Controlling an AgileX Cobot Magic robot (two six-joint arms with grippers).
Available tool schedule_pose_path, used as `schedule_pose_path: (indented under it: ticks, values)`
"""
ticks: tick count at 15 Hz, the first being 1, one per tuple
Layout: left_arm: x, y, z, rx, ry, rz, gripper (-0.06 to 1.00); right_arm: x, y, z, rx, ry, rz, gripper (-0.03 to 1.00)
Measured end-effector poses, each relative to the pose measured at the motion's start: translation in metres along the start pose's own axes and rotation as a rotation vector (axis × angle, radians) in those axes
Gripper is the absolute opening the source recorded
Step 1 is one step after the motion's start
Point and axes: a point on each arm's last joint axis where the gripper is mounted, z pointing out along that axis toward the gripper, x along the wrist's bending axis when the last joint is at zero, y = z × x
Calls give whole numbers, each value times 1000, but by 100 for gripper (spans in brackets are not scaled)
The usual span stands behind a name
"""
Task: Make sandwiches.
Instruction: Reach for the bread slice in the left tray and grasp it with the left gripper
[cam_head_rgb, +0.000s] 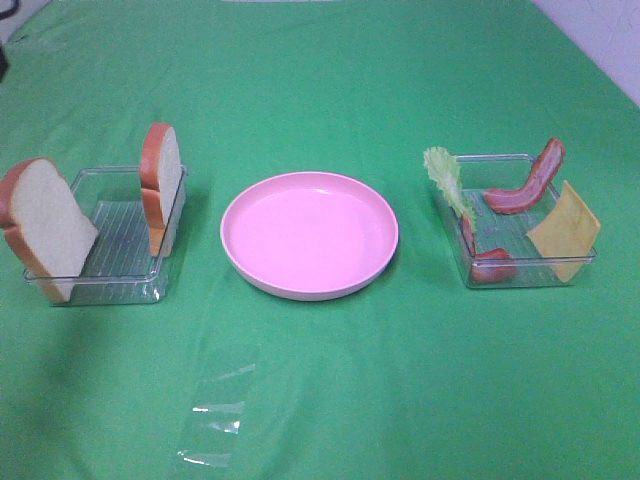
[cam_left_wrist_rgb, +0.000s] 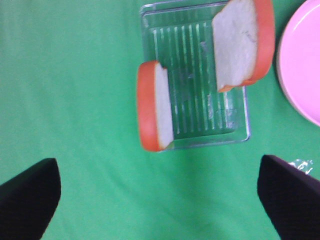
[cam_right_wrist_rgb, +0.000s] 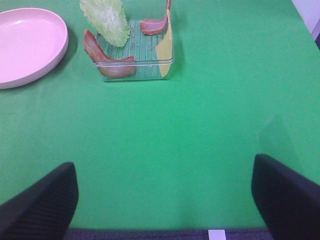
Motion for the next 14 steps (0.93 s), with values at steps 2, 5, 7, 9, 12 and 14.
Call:
schedule_pose_path:
  ticks: [2, 5, 7, 9, 12, 14]
  values:
    - [-31, 25, 34, 41, -26, 37, 99, 0, 0, 0, 0, 0, 0, 89]
    - [-70, 51, 82, 83, -49, 61, 99, 0, 0, 0, 0, 0, 0, 89]
    - [-85, 58, 112, 117, -50, 61, 99, 0, 0, 0, 0, 0, 0, 89]
    - [-89, 59, 139, 164, -40, 46, 99, 0, 0, 0, 0, 0, 0, 89]
    - [-91, 50, 188, 267, -18, 44, 99, 0, 0, 0, 0, 0, 0, 89]
    - [-91, 49, 196, 267, -18, 44, 99, 0, 0, 0, 0, 0, 0, 89]
